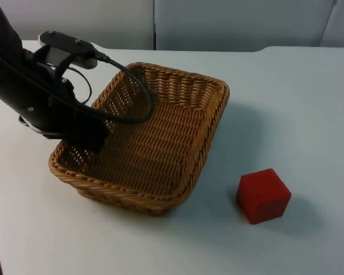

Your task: Pick up the basket with the left hand and place the cube into the basket with the right hand.

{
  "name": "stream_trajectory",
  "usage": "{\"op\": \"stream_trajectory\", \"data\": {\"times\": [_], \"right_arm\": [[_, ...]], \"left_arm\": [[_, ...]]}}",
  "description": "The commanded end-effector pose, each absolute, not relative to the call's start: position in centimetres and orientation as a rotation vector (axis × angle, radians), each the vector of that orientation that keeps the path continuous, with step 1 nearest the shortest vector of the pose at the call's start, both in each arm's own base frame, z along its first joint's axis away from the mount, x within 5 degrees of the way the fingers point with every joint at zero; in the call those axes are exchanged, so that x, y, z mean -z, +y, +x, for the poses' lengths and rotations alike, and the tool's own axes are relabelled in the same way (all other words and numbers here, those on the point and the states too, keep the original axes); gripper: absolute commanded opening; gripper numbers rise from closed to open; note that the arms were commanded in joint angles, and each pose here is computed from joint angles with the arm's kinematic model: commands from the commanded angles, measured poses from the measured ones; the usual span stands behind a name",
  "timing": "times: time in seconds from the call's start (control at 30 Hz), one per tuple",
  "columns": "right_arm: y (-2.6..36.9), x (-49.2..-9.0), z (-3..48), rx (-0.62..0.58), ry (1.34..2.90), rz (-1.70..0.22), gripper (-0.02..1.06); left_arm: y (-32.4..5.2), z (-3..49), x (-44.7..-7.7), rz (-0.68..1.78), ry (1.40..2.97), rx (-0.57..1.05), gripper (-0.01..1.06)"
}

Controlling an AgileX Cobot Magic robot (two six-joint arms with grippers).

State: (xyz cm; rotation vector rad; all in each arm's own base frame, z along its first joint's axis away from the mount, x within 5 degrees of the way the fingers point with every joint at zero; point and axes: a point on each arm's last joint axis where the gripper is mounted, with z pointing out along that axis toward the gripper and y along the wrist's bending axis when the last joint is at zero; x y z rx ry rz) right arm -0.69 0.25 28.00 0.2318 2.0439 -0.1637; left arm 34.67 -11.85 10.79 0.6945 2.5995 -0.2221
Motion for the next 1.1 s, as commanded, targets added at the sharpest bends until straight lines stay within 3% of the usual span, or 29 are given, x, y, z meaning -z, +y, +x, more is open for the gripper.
{"op": "stream_trajectory", "data": {"times": [0.0, 0.03, 0.1, 0.3, 0.57, 0.8, 1.07], "right_arm": [[0.2, -27.9, -0.7, 0.177, 2.041, 0.239, 0.0], [0.2, -27.9, -0.7, 0.177, 2.041, 0.239, 0.0], [0.2, -27.9, -0.7, 0.177, 2.041, 0.239, 0.0], [0.2, -27.9, -0.7, 0.177, 2.041, 0.239, 0.0], [0.2, -27.9, -0.7, 0.177, 2.041, 0.239, 0.0], [0.2, -27.9, -0.7, 0.177, 2.041, 0.239, 0.0], [0.2, -27.9, -0.7, 0.177, 2.041, 0.239, 0.0]], "left_arm": [[-12.3, 34.8, -9.8, 0.723, 2.639, 0.245, 0.4], [-12.3, 34.8, -9.8, 0.723, 2.639, 0.245, 0.4], [-12.3, 34.8, -9.5, 0.709, 2.65, 0.252, 0.01], [-12.2, 35.2, -11.6, 0.689, 2.631, 0.294, 0.0], [-9.2, 35.0, -18.6, 0.451, 2.555, 0.442, 0.0], [-7.2, 34.5, -20.2, 0.329, 2.58, 0.57, 0.0], [-7.6, 34.1, -20.5, 0.262, 2.602, 0.728, 0.0]]}}
